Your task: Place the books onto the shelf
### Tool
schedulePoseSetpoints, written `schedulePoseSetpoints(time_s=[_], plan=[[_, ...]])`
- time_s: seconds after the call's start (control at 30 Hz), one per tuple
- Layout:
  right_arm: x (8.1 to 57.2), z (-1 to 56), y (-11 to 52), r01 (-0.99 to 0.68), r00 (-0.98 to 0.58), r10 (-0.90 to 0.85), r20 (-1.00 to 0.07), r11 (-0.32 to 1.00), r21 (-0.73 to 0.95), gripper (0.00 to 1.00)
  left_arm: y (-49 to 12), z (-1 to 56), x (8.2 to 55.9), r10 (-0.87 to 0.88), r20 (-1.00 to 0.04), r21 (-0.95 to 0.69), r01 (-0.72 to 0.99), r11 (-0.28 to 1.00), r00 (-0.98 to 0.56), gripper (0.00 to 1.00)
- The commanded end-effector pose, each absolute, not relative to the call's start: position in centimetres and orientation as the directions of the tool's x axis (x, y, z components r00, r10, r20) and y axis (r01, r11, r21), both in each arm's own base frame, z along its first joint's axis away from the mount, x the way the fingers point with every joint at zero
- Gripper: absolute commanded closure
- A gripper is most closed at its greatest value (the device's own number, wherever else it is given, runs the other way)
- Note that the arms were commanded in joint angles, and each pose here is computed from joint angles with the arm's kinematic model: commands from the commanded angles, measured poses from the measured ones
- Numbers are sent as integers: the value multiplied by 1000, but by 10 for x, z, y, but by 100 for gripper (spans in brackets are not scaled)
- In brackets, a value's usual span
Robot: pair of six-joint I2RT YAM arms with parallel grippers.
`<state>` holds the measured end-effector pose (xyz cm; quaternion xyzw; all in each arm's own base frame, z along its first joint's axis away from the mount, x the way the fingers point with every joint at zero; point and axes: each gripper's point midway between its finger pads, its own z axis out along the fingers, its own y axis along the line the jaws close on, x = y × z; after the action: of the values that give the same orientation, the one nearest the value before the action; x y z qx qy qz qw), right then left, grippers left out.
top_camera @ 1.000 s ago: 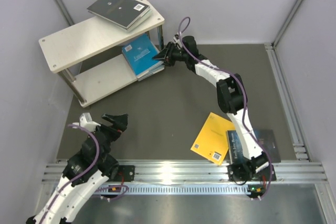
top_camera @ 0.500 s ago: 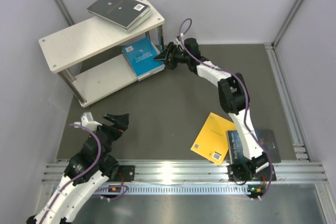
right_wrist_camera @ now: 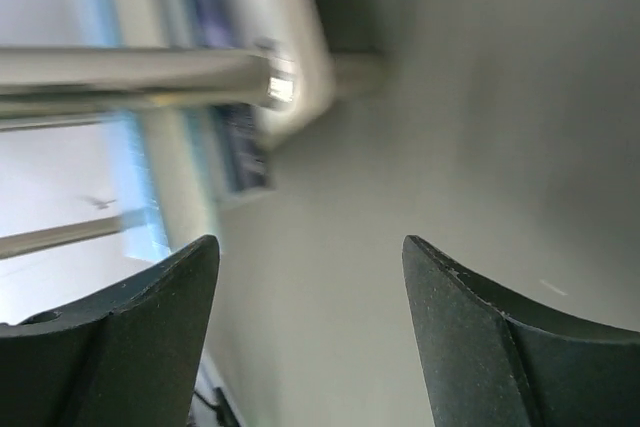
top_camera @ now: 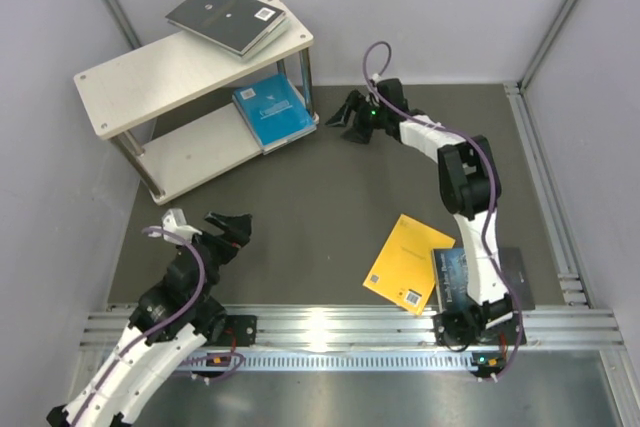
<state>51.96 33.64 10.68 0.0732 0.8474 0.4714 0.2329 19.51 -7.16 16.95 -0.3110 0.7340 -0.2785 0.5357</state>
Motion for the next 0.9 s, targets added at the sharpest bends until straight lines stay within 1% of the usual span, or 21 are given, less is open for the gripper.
schedulePoseSetpoints(time_s=[0.0,0.03,0.07,0.1,0.13,0.17,0.2,0.23,0.27,0.3,0.33,0.37,0.4,0.43,0.47,0.5,0.53,0.6,0.63,0.73,0.87], plan=[[518,171,287,-182,-800,361,-479,615,767,27,-86,176,205,-724,-643,-730,-87,678,-248,1],[511,163,273,-152,-802,361,-475,646,748,27,-93,175,207,-708,-655,-722,-57,690,-265,1],[507,167,256,-155,-791,350,-502,679,718,27,-103,180,214,-694,-666,-718,-14,695,-274,1],[498,190,225,-124,-767,380,-518,703,700,27,-116,179,214,-659,-682,-703,38,710,-319,1],[484,174,202,-75,-768,381,-515,745,663,27,-126,164,219,-621,-690,-677,27,735,-372,1],[476,175,184,-45,-757,391,-524,768,639,26,-139,174,227,-624,-689,-691,76,719,-369,1],[462,189,157,-2,-736,412,-537,792,611,26,-156,169,227,-590,-683,-691,121,712,-430,1],[448,169,135,79,-734,421,-532,832,549,26,-167,168,231,-573,-679,-691,137,710,-459,1],[438,164,120,102,-733,404,-547,860,499,26,-184,145,237,-522,-661,-676,126,726,-539,1],[421,165,106,141,-738,401,-542,878,458,26,-201,150,243,-505,-659,-690,180,701,-557,1],[406,148,90,196,-747,395,-534,899,391,26,-226,159,241,-457,-637,-713,247,656,-621,1],[396,142,81,212,-754,379,-536,913,348,26,-242,130,245,-394,-599,-702,221,677,-697,1],[376,129,65,264,-761,379,-526,922,282,26,-265,148,253,-371,-610,-716,287,636,-700,3],[367,123,56,285,-763,376,-526,926,248,26,-284,122,248,-291,-564,-717,284,636,-772,3],[360,122,45,311,-753,387,-531,922,232,26,-297,119,248,-251,-564,-714,311,628,-787,3],[345,104,39,335,-772,392,-500,920,204,26,-320,131,247,-215,-572,-722,361,591,-792,3],[339,97,35,345,-779,398,-485,917,199,26,-334,115,245,-167,-549,-724,366,585,-819,3],[321,78,29,370,-801,418,-429,908,195,27,-364,123,240,-105,-558,-732,428,530,-823,3],[315,72,29,379,-808,426,-408,905,194,27,-374,109,239,-77,-539,-736,425,527,-839,3],[297,57,35,377,-836,426,-345,904,203,28,-402,100,231,-9,-508,-764,446,466,-861,3],[271,54,39,380,-862,422,-281,905,193,31,-420,82,209,101,-437,-810,439,389,-894,3]])
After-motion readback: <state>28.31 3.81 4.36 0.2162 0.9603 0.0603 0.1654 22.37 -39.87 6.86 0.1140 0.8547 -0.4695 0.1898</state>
